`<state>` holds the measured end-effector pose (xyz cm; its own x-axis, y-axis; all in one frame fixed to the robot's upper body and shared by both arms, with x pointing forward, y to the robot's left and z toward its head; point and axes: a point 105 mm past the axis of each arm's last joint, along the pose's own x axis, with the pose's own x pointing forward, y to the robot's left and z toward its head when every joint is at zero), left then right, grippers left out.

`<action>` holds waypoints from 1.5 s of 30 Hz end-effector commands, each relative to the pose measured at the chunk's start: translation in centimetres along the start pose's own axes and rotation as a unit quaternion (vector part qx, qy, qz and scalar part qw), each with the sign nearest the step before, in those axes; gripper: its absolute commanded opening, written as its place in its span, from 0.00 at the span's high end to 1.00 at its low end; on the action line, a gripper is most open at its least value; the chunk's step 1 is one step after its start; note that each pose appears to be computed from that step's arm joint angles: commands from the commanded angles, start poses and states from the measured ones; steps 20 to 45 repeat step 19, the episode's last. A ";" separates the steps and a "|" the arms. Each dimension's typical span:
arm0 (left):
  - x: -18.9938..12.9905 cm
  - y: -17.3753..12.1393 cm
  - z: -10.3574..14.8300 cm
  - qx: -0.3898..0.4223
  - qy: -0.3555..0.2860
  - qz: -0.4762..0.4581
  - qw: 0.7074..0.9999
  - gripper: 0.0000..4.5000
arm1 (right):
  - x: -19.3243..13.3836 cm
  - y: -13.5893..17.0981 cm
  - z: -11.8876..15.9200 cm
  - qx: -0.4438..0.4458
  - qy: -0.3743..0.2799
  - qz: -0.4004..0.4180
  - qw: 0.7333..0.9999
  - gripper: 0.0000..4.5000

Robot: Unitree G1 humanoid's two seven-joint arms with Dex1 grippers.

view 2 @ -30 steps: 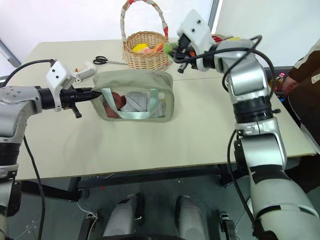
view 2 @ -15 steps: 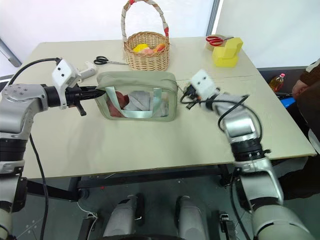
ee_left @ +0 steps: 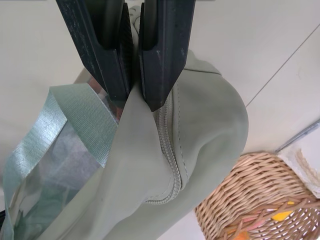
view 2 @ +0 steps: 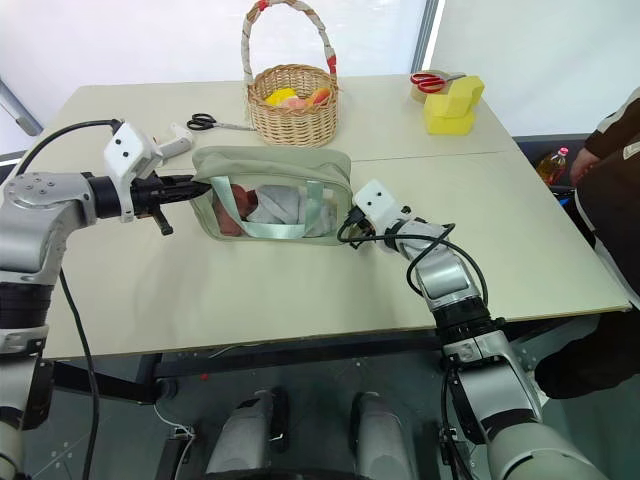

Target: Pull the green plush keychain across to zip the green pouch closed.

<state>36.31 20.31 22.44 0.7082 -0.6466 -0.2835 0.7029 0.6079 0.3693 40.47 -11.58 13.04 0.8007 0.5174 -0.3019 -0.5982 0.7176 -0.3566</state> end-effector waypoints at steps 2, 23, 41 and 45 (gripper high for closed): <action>-0.9 0.8 0.9 -0.010 -0.015 0.012 1.000 0.83 | -3.5 -2.9 5.4 -0.001 -0.070 0.033 0.997 0.78; -6.8 3.0 3.4 -0.062 -0.062 0.008 0.996 0.02 | -12.3 -0.8 14.4 0.042 -0.139 0.204 0.968 0.00; -6.8 3.0 3.4 -0.062 -0.062 0.008 0.996 0.02 | -12.3 -0.8 14.4 0.042 -0.139 0.204 0.968 0.00; -6.8 3.0 3.4 -0.062 -0.062 0.008 0.996 0.02 | -12.3 -0.8 14.4 0.042 -0.139 0.204 0.968 0.00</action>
